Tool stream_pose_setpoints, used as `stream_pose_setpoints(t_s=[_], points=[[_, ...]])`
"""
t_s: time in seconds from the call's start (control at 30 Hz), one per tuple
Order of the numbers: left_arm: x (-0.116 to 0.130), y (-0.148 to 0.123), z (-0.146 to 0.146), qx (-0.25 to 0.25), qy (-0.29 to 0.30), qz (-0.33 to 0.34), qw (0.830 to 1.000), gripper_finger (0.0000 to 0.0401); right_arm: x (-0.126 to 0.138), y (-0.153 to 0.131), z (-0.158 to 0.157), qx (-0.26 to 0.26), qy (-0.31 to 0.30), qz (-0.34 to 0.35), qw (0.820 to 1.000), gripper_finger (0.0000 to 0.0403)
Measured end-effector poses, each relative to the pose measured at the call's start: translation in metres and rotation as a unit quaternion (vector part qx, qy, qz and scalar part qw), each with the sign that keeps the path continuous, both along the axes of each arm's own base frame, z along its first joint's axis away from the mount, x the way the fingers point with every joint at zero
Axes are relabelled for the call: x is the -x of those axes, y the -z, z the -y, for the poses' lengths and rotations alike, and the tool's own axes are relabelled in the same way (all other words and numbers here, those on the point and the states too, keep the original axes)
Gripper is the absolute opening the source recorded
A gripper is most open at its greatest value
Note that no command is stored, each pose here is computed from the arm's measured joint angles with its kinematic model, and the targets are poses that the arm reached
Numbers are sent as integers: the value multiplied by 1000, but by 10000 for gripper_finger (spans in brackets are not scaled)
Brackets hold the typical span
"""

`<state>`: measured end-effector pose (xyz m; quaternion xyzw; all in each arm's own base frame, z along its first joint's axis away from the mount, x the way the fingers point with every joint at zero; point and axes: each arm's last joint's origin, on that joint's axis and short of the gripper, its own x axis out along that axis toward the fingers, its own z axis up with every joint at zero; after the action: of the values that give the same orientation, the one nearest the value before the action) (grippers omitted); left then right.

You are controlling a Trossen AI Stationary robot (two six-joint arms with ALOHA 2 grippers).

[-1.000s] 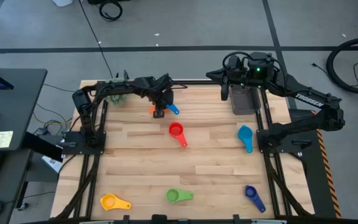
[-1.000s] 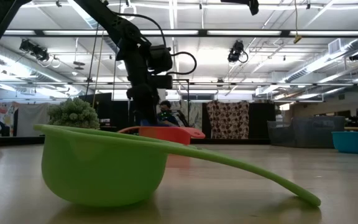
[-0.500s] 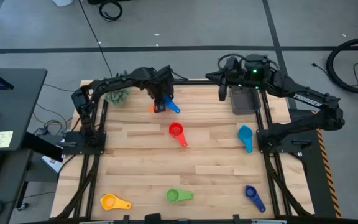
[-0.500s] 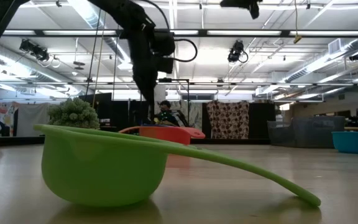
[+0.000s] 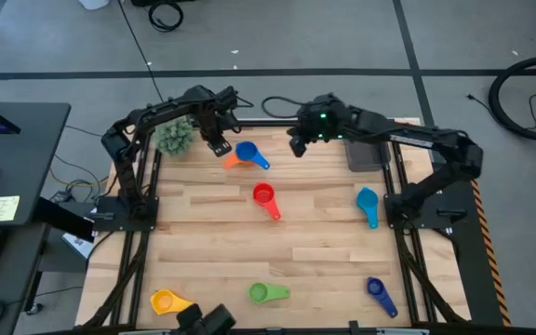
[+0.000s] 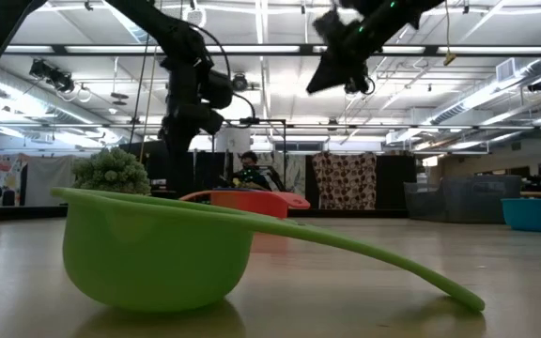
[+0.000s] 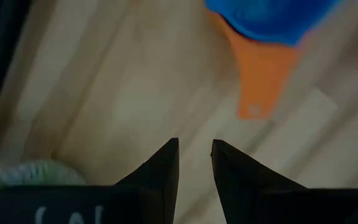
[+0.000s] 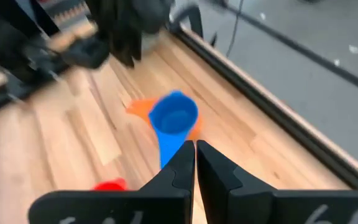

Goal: Nest measuring cups in basket
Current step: Stack the blue measuring cup on top of the orange measuring cup

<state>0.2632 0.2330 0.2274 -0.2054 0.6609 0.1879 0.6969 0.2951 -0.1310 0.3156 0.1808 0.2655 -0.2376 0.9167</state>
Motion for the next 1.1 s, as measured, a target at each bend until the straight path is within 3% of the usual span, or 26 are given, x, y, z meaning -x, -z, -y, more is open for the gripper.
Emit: stream_pose_setpoints(t_s=[0.17,0.43,0.9,1.1], points=[[1,17,-5,-2,-5,36,999,100,-17,33,14,-19,22,-47,998,22],[3,35,1,2,-1,33,999,100,-38,83,33,-68,41,-85,993,22],[-8,43,11,-9,20,49,999,100,-61,136,44,-108,48,-95,988,22],[-13,50,11,-9,26,53,998,100,-68,152,44,-134,16,-92,987,22]])
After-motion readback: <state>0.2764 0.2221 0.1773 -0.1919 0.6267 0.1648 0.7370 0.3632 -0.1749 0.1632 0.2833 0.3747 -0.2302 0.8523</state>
